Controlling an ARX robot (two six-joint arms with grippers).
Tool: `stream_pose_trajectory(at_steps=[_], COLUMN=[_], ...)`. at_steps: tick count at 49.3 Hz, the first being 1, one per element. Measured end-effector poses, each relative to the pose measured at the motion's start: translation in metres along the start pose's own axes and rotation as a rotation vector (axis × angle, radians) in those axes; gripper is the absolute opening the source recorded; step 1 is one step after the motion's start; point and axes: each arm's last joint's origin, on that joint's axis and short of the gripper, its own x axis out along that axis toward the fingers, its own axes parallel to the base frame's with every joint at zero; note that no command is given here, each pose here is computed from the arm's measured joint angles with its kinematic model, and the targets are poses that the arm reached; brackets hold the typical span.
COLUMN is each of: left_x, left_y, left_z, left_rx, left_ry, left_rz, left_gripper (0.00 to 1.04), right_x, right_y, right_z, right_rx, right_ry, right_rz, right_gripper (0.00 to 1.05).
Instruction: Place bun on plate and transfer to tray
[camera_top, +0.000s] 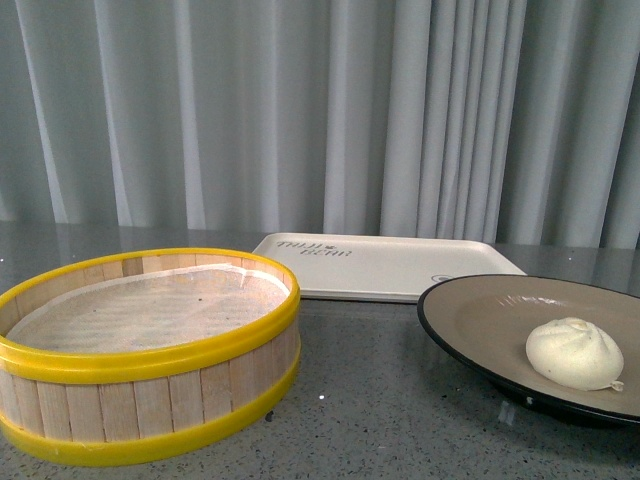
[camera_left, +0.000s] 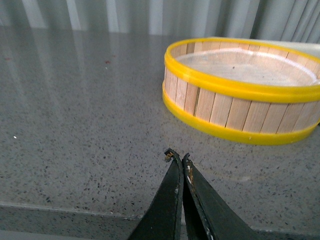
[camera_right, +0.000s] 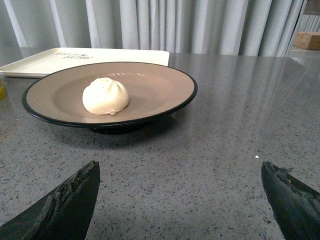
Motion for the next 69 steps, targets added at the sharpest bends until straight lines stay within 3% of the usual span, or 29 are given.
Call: stream_pose_trajectory(at_steps=[21, 29, 42, 47, 66, 69], left_x=[-0.0021, -0.0021, -0.0021, -0.0021, -0.0021, -0.0021], left_y=[0.0, 0.0, 0.0, 0.0, 0.0, 0.0], left_z=[0.0016, 0.0016, 0.0016, 0.0016, 0.0016, 0.0016], left_rx=[0.0, 0.0, 0.0, 0.0, 0.0, 0.0], left_ry=[-0.023, -0.023, -0.023, -0.023, -0.023, -0.023], left_rz=[0.0, 0.0, 0.0, 0.0, 0.0, 0.0], left_gripper=[0.04, 0.37, 0.77, 0.99, 0.98, 0.98], right_x=[0.0, 0.0, 0.0, 0.0, 0.0, 0.0025], right_y=[0.0, 0.0, 0.0, 0.0, 0.0, -0.0031], right_z=[0.0, 0.0, 0.0, 0.0, -0.0001, 0.0019], right_rx=[0.0, 0.0, 0.0, 0.0, 0.001, 0.04], right_ry=[0.0, 0.0, 0.0, 0.0, 0.002, 0.171], right_rz=[0.0, 0.0, 0.0, 0.0, 0.0, -0.115], right_gripper=[0.96, 0.96, 0.96, 0.96, 0.96, 0.96])
